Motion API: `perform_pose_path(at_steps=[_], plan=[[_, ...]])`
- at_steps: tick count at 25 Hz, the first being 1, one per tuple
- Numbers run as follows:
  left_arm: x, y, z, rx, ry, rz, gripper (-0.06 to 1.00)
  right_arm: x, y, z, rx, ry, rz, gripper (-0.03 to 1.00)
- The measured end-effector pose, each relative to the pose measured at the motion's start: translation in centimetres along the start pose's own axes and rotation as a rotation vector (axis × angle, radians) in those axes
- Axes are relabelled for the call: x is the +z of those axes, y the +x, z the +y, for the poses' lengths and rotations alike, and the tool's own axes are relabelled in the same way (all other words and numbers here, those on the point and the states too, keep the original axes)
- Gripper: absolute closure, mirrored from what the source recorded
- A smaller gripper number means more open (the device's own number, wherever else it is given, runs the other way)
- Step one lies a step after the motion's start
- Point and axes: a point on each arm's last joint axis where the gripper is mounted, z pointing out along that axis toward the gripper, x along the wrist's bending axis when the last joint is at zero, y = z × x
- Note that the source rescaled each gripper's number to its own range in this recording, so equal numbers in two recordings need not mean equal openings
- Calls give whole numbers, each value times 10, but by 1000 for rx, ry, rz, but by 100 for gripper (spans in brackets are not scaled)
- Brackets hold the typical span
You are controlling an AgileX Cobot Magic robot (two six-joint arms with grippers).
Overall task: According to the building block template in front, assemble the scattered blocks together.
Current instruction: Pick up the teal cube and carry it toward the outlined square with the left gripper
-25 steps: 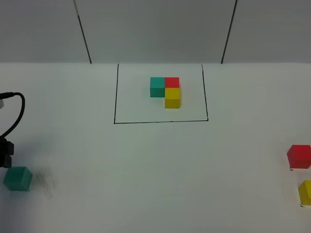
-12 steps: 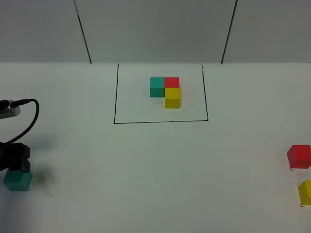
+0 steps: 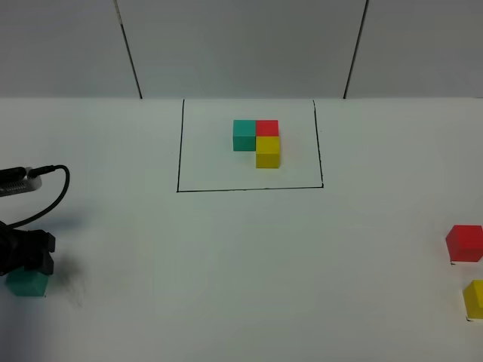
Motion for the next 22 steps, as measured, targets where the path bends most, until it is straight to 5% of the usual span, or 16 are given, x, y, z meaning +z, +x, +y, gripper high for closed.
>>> perform_pose_path(at_steps=[10, 13, 16, 17, 22], plan=[[17, 2, -1, -6, 26, 6, 21, 0, 0, 0, 0, 0, 0, 26], [17, 2, -1, -9, 21, 6, 43, 0, 0, 0, 0, 0, 0, 26], [17, 2, 0, -11, 12, 6, 87, 0, 0, 0, 0, 0, 0, 26], [17, 2, 0, -11, 9, 7, 94, 0, 0, 0, 0, 0, 0, 26], [14, 1, 8, 7, -10, 4, 94, 0, 0, 0, 0, 0, 0, 26]])
